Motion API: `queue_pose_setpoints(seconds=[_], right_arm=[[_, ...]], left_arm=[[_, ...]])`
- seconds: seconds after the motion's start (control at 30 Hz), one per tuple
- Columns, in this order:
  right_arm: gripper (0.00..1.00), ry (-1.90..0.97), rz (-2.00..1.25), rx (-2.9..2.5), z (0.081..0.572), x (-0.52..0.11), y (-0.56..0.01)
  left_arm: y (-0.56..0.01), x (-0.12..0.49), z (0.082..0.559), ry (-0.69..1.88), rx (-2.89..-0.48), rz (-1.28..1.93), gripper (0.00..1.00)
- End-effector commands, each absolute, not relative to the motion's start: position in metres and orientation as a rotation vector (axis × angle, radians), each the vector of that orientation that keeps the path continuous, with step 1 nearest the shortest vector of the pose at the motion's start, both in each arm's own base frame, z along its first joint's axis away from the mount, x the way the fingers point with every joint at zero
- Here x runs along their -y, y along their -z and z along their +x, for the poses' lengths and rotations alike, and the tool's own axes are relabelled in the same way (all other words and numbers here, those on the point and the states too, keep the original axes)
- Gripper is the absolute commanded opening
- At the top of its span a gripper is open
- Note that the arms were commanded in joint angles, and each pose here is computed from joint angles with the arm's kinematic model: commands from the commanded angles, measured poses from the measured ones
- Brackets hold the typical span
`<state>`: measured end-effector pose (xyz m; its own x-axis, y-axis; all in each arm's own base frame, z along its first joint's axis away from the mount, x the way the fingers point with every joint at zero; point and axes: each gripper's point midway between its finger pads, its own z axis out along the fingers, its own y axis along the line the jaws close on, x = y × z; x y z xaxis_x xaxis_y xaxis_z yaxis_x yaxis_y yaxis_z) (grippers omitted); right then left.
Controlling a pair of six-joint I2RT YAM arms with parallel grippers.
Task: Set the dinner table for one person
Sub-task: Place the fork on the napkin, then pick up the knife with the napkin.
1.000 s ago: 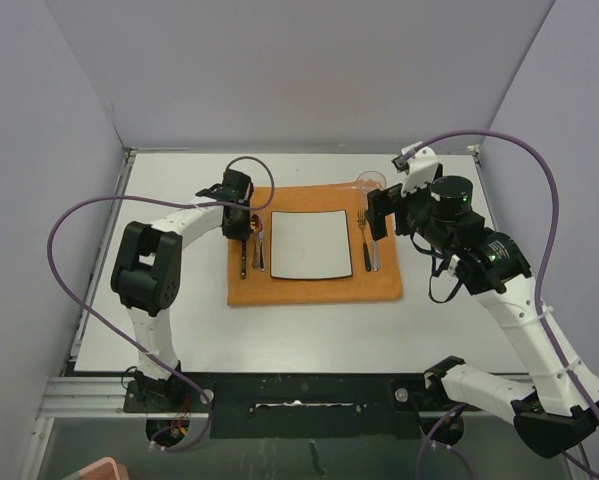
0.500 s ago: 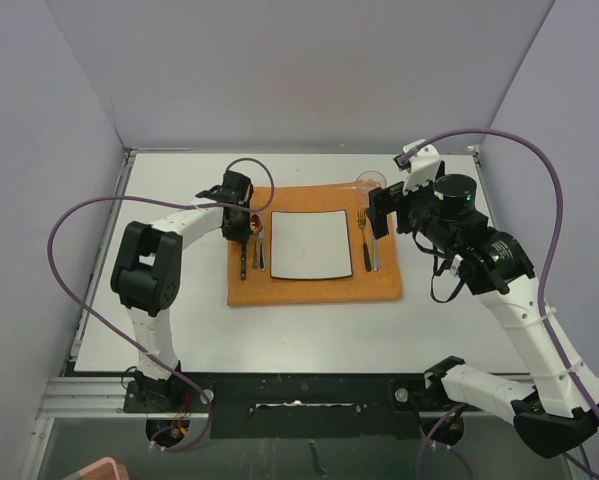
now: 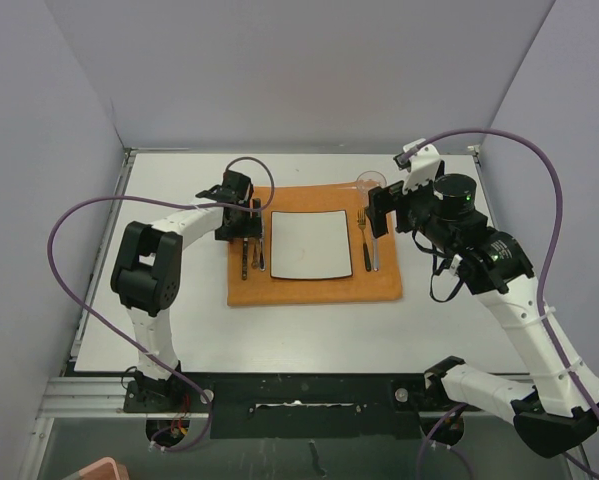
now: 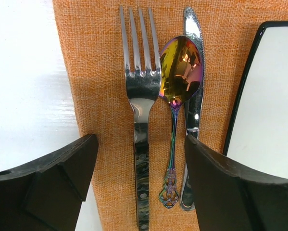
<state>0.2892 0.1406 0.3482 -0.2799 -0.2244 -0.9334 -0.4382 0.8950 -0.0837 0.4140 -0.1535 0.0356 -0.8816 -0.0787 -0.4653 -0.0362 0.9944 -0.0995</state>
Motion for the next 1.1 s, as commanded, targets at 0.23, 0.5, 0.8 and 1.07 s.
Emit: queue_pose_setpoints(seconds=[0.23, 0.5, 0.8, 1.07], right_arm=[[0.98, -0.363, -0.325, -1.792, 0.295, -0.152, -0.364], [0.98, -0.473, -0.438, -1.765, 0.288, -0.174, -0.357], [0.98, -0.566, -0.419, -1.819, 0.292, -0.189, -0.345], [0.98, -0.644, -0.468, -1.738, 0.282, -0.200, -0.345]], left_arm=[[-0.172, 0.138, 0.433, 0.149, -2.276, -0.105, 0.75], [-0.263, 0.130, 0.388, 0.280, -1.999, -0.048, 0.73], [-0.245, 0.115, 0.348, 0.256, -2.089, -0.043, 0.08], [-0.268, 0.097, 0.325, 0.189, -2.031, -0.029, 0.55]])
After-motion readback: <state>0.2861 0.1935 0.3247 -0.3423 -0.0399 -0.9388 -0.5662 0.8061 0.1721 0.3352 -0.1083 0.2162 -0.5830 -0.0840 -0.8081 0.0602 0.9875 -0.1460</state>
